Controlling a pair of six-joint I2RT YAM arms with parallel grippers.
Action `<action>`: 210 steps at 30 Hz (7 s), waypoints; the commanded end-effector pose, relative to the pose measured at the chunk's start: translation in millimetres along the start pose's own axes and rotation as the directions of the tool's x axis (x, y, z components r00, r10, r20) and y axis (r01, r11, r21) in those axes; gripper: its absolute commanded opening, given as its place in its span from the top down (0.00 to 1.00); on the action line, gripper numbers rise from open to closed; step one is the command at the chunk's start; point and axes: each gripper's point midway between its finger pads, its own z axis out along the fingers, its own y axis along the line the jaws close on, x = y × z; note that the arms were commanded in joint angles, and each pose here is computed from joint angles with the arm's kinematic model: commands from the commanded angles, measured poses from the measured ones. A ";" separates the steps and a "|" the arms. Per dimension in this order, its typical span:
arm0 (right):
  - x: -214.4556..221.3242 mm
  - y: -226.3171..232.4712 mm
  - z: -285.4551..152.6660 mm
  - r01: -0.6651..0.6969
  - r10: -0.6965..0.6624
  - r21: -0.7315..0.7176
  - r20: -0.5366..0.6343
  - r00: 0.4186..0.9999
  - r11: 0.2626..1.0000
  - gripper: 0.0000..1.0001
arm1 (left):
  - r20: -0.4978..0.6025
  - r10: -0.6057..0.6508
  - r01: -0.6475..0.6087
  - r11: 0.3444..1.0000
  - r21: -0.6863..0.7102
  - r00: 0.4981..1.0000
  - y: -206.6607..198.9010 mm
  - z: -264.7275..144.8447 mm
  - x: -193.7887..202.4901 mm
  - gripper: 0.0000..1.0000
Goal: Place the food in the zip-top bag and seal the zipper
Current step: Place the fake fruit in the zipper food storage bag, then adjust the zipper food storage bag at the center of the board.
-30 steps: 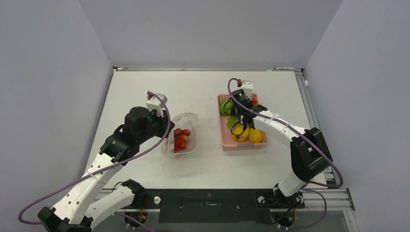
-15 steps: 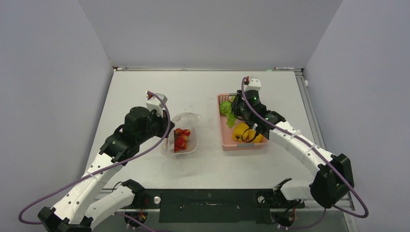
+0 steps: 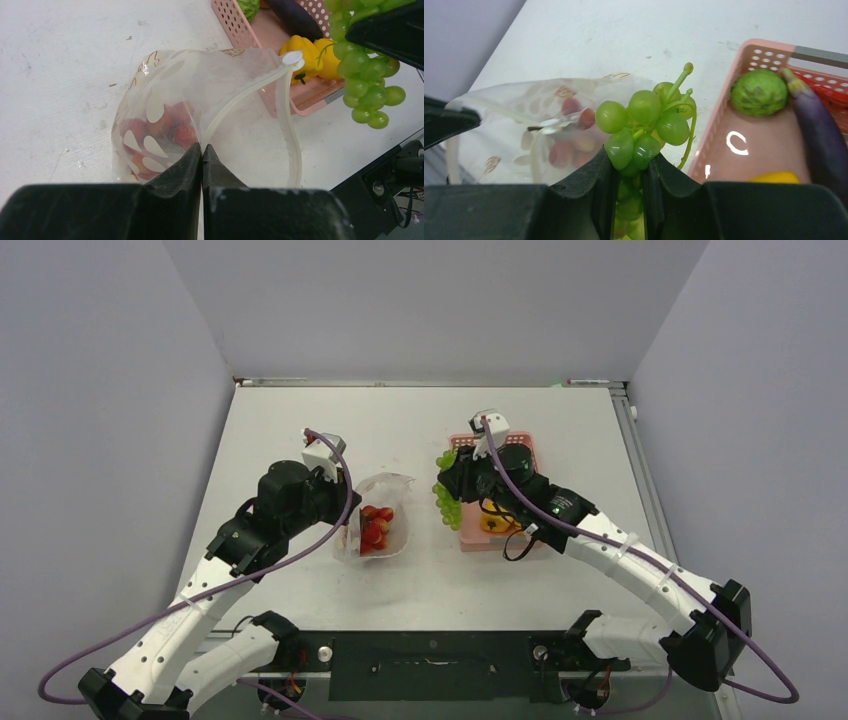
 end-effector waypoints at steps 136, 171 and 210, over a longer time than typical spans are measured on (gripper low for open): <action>73.9 34.2 25.8 -0.151 0.166 0.159 -0.087 0.982 0.976 0.42 | 0.023 -0.007 0.005 0.996 0.084 1.000 -14.7 3.8 -10.9 1.00; 43.9 56.2 28.5 -0.247 0.248 0.014 -0.071 0.966 0.969 0.95 | 0.017 -0.001 -0.001 0.992 0.124 1.000 -32.7 -20.9 -8.2 1.00; 26.6 39.8 -5.9 -0.009 0.018 0.088 -0.099 0.995 0.996 0.95 | -0.147 -0.152 0.172 0.975 0.140 0.977 -42.5 -0.6 25.6 1.00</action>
